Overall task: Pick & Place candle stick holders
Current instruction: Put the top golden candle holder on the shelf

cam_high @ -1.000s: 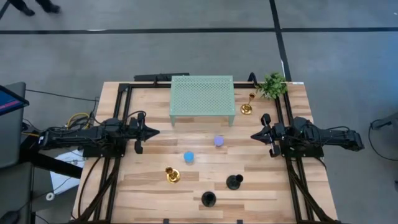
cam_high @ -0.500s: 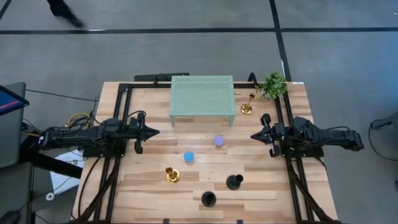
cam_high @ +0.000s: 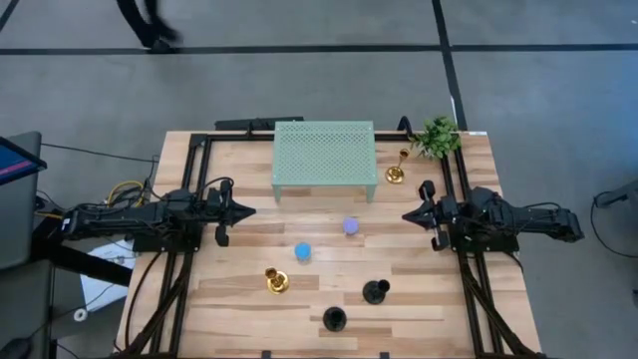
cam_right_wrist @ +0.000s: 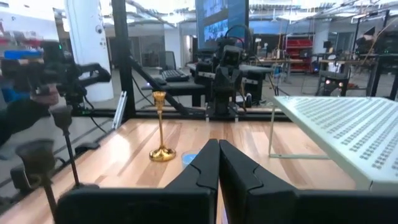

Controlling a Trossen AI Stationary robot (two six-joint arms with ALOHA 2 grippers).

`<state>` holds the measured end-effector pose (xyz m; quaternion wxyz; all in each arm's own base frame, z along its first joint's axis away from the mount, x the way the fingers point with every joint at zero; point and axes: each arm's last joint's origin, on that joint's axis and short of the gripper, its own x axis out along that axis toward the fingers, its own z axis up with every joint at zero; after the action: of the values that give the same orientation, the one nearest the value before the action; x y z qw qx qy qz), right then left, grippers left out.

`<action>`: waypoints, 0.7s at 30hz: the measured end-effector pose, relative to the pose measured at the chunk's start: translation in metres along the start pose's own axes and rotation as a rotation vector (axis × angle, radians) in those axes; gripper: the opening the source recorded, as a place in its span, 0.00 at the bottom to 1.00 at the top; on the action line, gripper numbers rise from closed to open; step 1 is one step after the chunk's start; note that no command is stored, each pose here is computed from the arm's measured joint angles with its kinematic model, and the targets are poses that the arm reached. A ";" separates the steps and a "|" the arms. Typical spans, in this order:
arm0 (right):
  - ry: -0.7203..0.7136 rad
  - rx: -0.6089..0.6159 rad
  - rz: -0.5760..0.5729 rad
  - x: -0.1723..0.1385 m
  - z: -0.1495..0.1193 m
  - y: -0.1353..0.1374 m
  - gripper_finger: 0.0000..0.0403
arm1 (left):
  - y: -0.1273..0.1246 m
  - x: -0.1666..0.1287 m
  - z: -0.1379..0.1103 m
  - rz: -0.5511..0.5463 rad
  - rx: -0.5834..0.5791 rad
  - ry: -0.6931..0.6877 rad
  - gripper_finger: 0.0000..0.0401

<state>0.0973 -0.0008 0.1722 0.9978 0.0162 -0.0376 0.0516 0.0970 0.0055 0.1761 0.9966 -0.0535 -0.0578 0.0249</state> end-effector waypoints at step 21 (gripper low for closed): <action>0.293 0.122 -0.614 -0.004 -0.011 -0.016 0.00 | 0.000 0.000 0.000 0.001 0.000 0.002 0.02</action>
<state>0.0959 -0.0172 0.1608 0.9588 0.0789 0.1158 -0.2472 0.0971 0.0055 0.1759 0.9966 -0.0533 -0.0568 0.0253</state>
